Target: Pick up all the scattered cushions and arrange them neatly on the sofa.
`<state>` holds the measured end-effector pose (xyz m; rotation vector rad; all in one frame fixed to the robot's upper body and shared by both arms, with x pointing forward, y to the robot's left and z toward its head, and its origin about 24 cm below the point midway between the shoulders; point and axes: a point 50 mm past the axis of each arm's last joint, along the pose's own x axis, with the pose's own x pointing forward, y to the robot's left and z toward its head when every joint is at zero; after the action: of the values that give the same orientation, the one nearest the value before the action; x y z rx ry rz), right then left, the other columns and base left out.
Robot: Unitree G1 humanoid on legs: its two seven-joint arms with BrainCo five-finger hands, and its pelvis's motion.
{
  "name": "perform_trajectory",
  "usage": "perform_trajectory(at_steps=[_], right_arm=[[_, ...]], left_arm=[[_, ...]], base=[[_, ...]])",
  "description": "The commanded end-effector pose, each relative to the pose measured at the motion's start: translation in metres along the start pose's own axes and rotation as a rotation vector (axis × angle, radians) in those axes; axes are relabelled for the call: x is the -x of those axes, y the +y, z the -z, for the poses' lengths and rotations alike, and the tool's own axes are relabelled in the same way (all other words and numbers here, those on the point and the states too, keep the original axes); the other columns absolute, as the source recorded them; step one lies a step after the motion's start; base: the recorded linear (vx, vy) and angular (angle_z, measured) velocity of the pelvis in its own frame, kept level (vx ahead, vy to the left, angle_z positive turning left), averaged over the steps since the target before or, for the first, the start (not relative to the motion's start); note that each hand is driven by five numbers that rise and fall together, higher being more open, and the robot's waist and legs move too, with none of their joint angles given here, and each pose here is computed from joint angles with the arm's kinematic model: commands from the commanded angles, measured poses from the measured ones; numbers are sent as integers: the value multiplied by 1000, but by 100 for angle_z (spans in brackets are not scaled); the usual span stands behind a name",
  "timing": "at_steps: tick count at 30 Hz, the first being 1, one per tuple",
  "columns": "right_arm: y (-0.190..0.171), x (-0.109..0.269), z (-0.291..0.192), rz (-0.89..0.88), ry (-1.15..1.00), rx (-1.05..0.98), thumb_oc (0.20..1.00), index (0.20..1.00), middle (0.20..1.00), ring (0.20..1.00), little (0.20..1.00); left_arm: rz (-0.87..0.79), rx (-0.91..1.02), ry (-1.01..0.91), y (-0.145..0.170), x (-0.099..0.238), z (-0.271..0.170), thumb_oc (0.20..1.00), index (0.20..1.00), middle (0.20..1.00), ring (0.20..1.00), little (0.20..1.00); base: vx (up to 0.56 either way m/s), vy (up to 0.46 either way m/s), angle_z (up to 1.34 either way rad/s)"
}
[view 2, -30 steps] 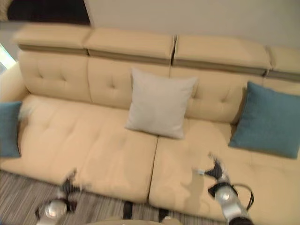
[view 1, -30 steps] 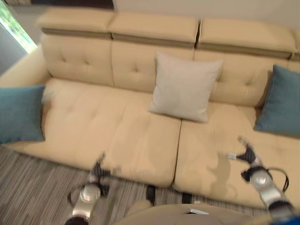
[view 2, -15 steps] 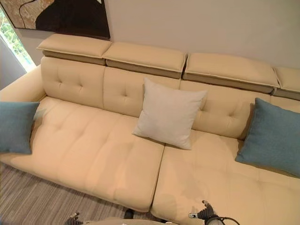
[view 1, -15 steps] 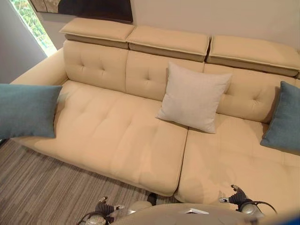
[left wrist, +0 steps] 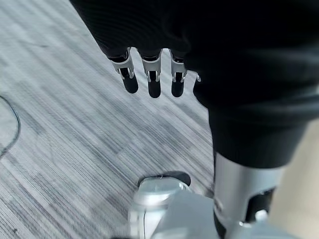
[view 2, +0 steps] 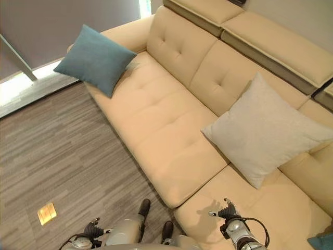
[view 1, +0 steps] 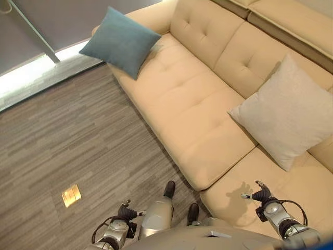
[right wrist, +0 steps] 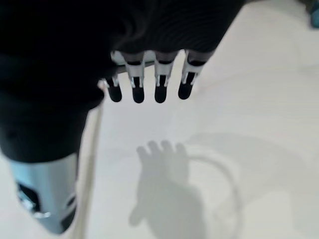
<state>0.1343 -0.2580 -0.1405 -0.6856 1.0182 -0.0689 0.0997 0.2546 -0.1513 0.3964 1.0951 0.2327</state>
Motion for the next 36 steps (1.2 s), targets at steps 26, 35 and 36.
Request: perform_trajectory(at_steps=[26,35,36], right_arm=[[0,1,9,-23,49,-19,1000,1000,1000,1000,1000],[14,3,9,-57,70,13,1000,1000,1000,1000,1000],[17,4,8,-67,67,9,1000,1000,1000,1000,1000]], left_arm=[[12,-2,-5,2,-2,-5,1000,1000,1000,1000,1000],[0,1,40,8,-1,6,1000,1000,1000,1000,1000],[3,-3,40,10,-1,6,1000,1000,1000,1000,1000]], base=[[89,40,89],[236,104,-12],[260,257,-63]])
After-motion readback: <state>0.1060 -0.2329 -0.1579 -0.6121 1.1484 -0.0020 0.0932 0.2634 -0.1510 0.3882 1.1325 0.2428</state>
